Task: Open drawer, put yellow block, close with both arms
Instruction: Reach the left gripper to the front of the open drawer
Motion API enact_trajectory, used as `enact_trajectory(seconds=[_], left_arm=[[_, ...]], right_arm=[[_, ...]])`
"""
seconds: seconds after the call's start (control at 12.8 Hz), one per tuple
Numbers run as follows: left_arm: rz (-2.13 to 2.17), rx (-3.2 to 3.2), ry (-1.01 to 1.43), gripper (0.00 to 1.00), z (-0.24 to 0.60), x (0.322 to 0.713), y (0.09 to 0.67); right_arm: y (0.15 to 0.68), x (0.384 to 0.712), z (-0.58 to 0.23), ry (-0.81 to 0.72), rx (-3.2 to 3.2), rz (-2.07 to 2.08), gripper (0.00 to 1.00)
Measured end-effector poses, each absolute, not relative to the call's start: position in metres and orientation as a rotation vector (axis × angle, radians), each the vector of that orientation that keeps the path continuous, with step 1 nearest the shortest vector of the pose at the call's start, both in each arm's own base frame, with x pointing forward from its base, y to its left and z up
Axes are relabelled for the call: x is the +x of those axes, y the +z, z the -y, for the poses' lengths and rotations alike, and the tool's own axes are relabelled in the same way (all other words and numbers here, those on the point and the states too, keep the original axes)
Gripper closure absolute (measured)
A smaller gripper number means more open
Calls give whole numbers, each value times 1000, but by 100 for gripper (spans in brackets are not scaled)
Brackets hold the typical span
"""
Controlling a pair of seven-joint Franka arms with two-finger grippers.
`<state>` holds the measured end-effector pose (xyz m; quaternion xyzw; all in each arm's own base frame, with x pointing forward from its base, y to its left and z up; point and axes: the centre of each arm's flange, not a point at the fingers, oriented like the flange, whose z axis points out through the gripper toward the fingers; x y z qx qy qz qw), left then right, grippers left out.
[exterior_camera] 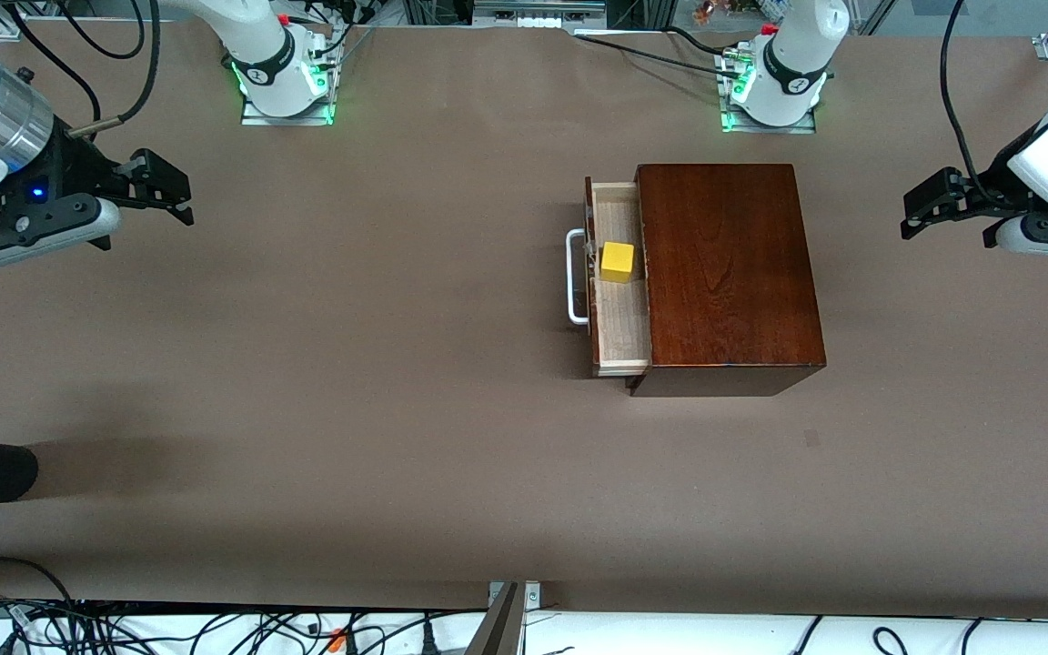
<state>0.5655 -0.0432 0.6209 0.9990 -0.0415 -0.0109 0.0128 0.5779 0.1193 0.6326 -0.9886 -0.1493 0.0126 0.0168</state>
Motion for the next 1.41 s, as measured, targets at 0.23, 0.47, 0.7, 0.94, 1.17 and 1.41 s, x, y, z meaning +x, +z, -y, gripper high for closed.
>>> enact_trajectory(seconds=[0.23, 0.47, 0.7, 0.94, 1.17, 1.41], left_arm=[[249, 3104, -51, 0, 49, 565, 619], [390, 3086, -88, 0, 58, 564, 612], [643, 3010, -213, 0, 131, 568, 570], [999, 2872, -269, 0, 243, 563, 512], [1364, 2646, -166, 0, 349, 551, 455], [1673, 2413, -64, 0, 438, 521, 402]], right_arm=[[627, 576, -117, 72, -3072, 430, 0], [632, 573, -97, 70, -3073, 408, 0], [638, 571, -86, 63, -3076, 394, 0], [638, 570, -86, 68, -3083, 400, 0], [638, 570, -87, 69, -3087, 402, 0], [638, 570, -85, 69, -3088, 397, 0]])
